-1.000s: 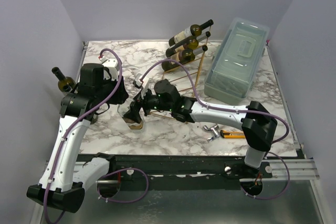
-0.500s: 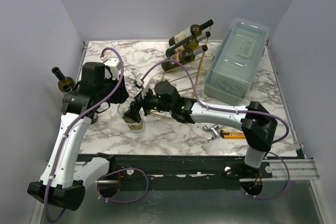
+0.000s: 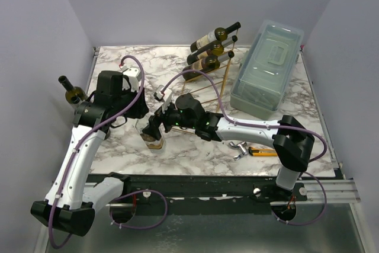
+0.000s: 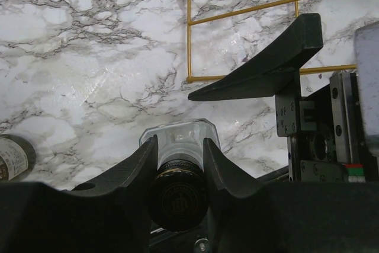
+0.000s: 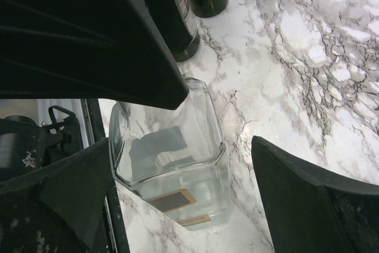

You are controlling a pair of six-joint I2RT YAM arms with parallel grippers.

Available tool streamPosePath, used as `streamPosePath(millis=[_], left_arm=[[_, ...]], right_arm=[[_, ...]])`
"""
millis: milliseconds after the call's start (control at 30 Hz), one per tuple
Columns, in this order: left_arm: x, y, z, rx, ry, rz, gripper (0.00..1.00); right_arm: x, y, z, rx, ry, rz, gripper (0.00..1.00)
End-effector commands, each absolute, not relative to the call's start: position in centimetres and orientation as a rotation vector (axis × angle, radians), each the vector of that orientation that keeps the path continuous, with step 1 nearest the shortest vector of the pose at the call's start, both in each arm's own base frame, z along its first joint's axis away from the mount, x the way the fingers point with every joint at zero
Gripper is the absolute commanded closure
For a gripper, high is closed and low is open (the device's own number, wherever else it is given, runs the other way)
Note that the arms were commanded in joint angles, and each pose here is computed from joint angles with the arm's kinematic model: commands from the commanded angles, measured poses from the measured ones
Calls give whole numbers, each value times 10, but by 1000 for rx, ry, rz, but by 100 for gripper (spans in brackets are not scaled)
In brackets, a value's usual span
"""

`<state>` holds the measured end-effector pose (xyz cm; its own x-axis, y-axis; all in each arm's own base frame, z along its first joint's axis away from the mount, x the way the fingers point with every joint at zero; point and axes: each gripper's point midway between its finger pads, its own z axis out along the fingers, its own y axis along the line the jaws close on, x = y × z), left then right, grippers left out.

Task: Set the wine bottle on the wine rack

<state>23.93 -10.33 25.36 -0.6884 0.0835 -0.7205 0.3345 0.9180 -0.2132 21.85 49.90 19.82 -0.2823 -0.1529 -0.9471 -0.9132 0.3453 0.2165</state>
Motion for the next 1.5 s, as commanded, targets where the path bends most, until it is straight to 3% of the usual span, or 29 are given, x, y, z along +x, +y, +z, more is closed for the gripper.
streamPosePath(millis=[0,333,633,1133,1467], left_arm=[[243,-116,271,339,2208,-495,64],[237,-121,273,366,2198,-531,43],[229,-124,293,365,2140,-570,31],[215,-125,353,327,1983,-612,26],[220,-46,400,-96,1852,-246,16]], right_arm=[[219,493,220,-912,1642,1030,0],[218,484,225,-899,1649,1014,0],[217,482,229,-902,1659,1012,0],[200,485,257,-912,1613,1057,0],[189,497,279,-873,1602,1101,3]])
